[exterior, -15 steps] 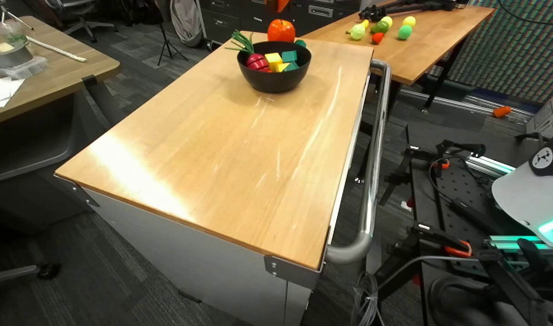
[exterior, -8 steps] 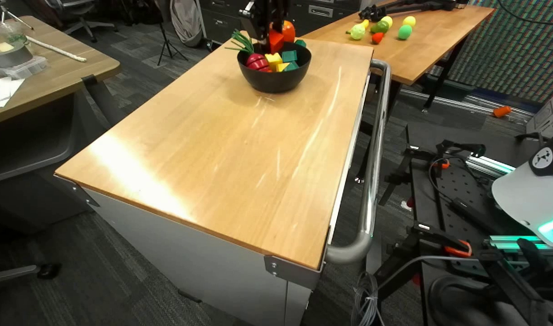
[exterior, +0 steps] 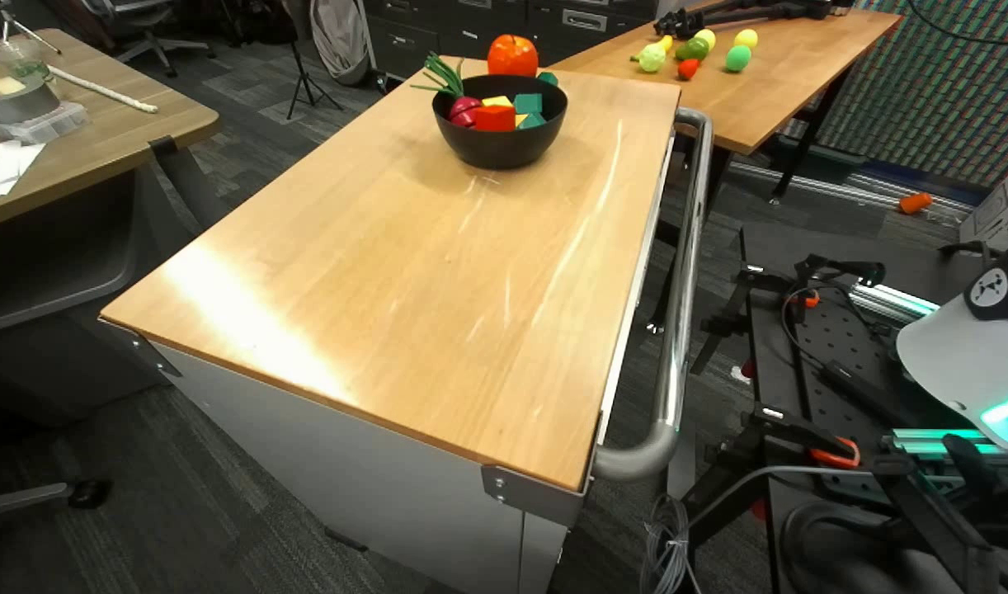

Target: Put all the blocks and the beetroot in the bowl then move the apple to the left

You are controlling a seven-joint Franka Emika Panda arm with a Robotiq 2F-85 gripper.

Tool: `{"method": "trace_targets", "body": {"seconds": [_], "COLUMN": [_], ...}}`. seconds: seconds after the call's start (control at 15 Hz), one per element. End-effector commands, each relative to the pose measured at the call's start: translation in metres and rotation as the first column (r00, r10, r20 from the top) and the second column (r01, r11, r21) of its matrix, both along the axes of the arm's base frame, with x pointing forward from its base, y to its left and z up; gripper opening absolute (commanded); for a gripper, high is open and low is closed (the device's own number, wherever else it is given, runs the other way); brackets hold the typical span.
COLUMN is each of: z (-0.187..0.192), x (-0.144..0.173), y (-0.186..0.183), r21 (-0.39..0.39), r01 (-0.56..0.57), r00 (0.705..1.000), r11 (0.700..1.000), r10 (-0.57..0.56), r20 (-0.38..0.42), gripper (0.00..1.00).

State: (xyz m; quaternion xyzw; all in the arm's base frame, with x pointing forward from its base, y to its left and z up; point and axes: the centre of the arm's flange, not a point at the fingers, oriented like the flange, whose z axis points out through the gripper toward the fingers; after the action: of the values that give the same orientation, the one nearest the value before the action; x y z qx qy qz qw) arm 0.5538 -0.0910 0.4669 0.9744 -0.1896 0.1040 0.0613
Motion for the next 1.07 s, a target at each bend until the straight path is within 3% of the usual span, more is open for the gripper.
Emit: {"method": "trace_targets", "body": {"seconds": [0.0,0.27,0.4,0.67,0.8,1.0], "z": [0.018,0.045,0.042,0.035,0.025,0.001], "x": [-0.011,-0.044,-0.031,0.004,0.019,0.036], "y": [-0.013,-0.035,-0.018,-0.031,-0.057,-0.104], "r21": [-0.022,-0.037,-0.138,-0.214,-0.233,-0.205], "r01": [0.029,0.076,0.144,0.275,0.376,0.492], "r00": [0.999,0.994,0.976,0.929,0.901,0.861], "r11": [0.999,0.996,0.98,0.937,0.897,0.846], "r10": [-0.028,-0.073,-0.118,-0.202,-0.294,-0.437], "r20": [0.031,0.079,0.183,0.31,0.321,0.262], "gripper": [1.0,1.0,1.0,1.0,1.0,1.0]}}
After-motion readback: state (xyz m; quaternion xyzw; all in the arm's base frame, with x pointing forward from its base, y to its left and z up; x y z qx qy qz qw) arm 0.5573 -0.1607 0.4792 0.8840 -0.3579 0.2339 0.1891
